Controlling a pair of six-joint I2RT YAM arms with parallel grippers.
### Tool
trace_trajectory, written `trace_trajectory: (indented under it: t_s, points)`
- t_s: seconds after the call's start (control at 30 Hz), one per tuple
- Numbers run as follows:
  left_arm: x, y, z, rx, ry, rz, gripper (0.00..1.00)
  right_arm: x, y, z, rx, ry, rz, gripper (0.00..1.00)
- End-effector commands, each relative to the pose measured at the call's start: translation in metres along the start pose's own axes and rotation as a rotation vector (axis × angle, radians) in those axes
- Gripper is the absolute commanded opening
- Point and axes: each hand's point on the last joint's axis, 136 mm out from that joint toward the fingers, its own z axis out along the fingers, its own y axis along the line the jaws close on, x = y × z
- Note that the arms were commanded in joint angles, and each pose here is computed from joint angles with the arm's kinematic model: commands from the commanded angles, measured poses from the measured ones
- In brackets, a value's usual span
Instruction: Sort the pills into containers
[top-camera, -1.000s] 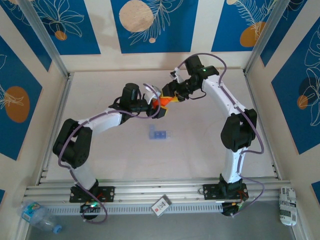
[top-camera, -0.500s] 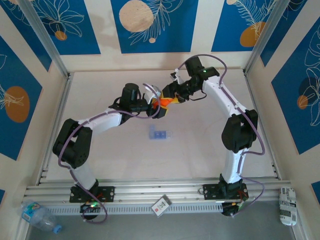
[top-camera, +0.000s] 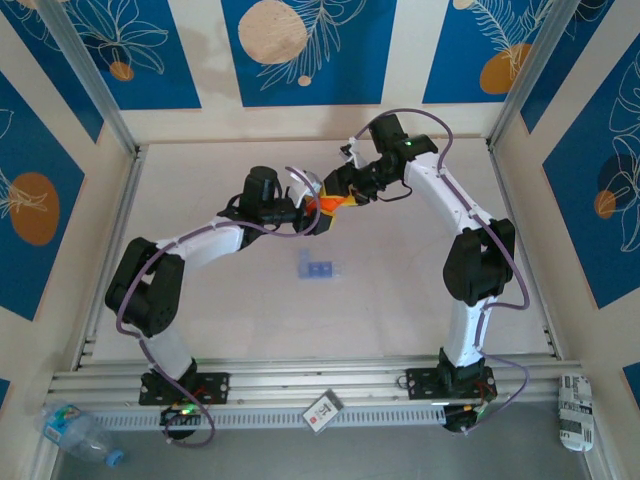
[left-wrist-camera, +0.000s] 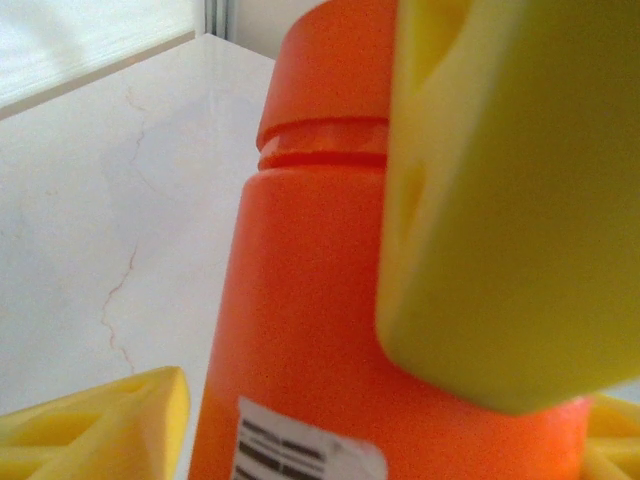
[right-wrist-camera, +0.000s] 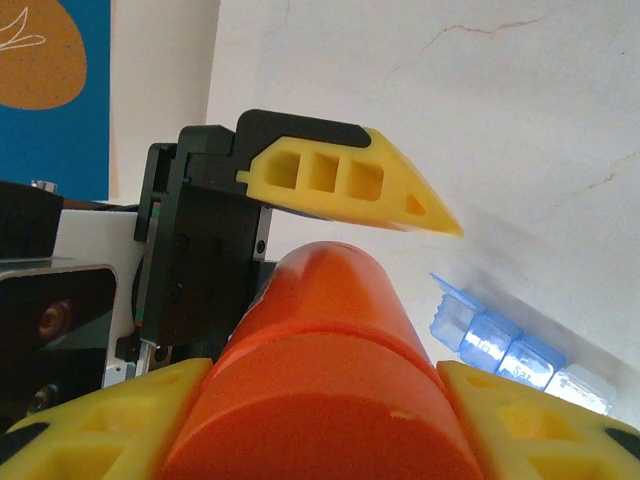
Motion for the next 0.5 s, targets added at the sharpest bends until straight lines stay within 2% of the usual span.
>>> trace_trajectory:
  t_s: [0.0,0.17,0.3,0.37,0.47]
  points:
    - [-0.0073,-0.0014,-0.0044,0.012,-0.028,0.015,0.7,0.0091,0.0141,-0.0016,-0.037,0.023,0.009,0.31]
    - [-0.0069,-0.0036,-0.0034,0.027,-0.025,0.005,0.63,0.0085,0.0133,0.0001,-0.04,0.021,0.013,0.31]
    - [-0.0068,-0.0057,-0.0038,0.041,-0.034,-0.011,0.56,0.0065,0.0109,0.0013,-0.036,0.013,0.034,0.36]
    - [-0.0087,-0.0076,-0.0051,0.048,-0.048,-0.015,0.51,0.0041,0.01,-0.0002,-0.037,0.001,0.044,0.41]
    - [-0.0124,-0.0102,-0.0068,0.064,-0.066,-0.03,0.4,0.0003,0.01,-0.0043,-0.044,-0.019,0.056,0.43]
